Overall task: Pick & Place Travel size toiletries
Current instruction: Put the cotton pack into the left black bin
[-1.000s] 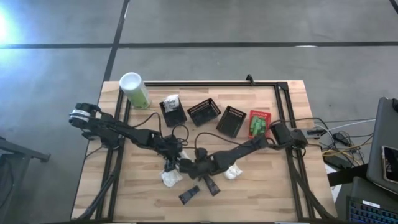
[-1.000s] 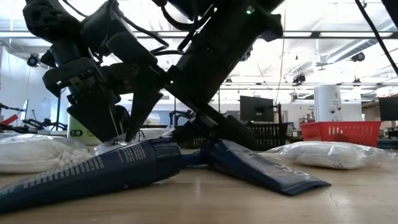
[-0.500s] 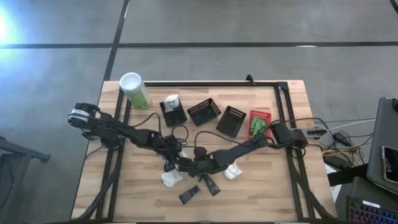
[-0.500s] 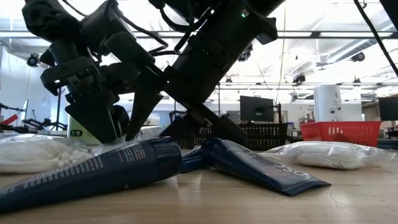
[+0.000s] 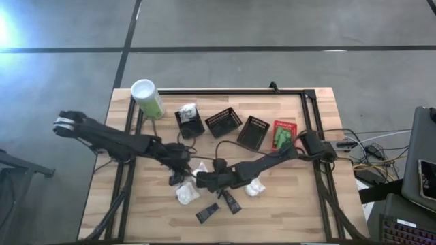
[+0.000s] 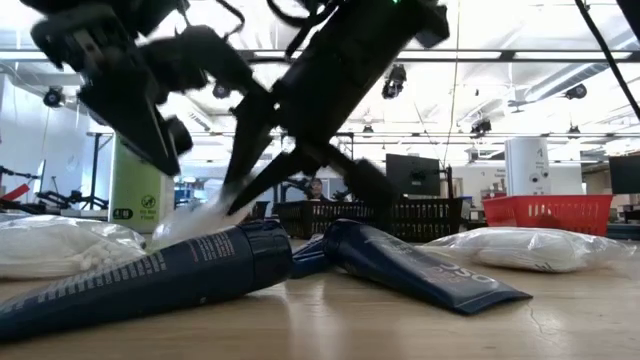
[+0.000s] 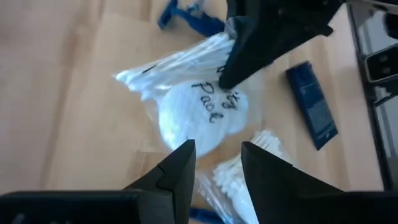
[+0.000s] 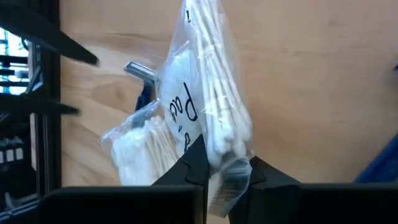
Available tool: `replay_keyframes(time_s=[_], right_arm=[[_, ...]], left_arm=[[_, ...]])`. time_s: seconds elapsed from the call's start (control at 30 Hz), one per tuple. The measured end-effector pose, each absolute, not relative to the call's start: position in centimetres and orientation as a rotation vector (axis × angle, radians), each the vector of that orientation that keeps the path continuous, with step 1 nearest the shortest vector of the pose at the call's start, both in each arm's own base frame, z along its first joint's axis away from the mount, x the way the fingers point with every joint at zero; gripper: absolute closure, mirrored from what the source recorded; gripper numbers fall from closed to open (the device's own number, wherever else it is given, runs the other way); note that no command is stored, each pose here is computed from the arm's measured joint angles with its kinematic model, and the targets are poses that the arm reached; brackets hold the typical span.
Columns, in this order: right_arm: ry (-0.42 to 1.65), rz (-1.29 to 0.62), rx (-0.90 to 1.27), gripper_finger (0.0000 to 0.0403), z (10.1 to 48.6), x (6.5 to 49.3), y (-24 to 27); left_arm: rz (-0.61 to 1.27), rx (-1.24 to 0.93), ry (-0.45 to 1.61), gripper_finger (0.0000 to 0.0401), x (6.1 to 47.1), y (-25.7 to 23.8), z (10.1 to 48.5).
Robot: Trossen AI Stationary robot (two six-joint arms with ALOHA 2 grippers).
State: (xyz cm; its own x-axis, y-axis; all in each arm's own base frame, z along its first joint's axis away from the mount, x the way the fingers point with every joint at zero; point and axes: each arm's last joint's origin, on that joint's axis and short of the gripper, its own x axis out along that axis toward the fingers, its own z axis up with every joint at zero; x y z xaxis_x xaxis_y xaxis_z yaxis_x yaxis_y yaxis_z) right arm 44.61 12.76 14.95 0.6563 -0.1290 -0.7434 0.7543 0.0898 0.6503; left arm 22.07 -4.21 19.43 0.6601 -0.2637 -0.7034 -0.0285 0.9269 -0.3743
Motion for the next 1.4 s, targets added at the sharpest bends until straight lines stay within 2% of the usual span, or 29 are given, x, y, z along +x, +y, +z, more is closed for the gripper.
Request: replay_keyframes(time_s=[0.33,0.53,0.67,0.77,0.9,1.03,1.23,1.4], right_arm=[[0.600,-0.691,1.176,0.0383,20.1,43.8,10.2],[0.624,-0.657,1.115,0.0383,20.7,43.7,9.5],[0.668,-0.553,0.990,0.0383,21.5,43.9,10.0],[0.717,-0.425,0.862,0.0383,22.4,44.1,10.6],[0.804,-0.315,0.689,0.0383,23.6,44.0,11.1],[0.886,-0.239,0.556,0.0383,25.1,43.8,10.9],[0.940,-0.116,0.519,0.0383,26.4,44.1,10.3],[0.953,-0.090,0.501,0.0383,26.8,44.1,10.1]], left_arm=[[0.033,-0.424,0.681,0.0266,17.8,-2.9,23.7],[0.076,-0.436,0.605,0.0266,17.2,-2.7,24.6],[0.094,-0.519,0.579,0.0265,17.1,-2.6,25.0],[0.034,-0.534,0.522,0.0256,17.2,-2.7,26.1],[-0.162,-0.502,0.454,0.0239,17.5,-3.2,27.8],[-0.202,-0.432,0.481,0.0234,18.2,-3.4,27.9],[-0.233,-0.329,0.543,0.0233,20.5,-3.8,27.5],[-0.279,-0.258,0.560,0.0233,22.6,-4.2,28.1]])
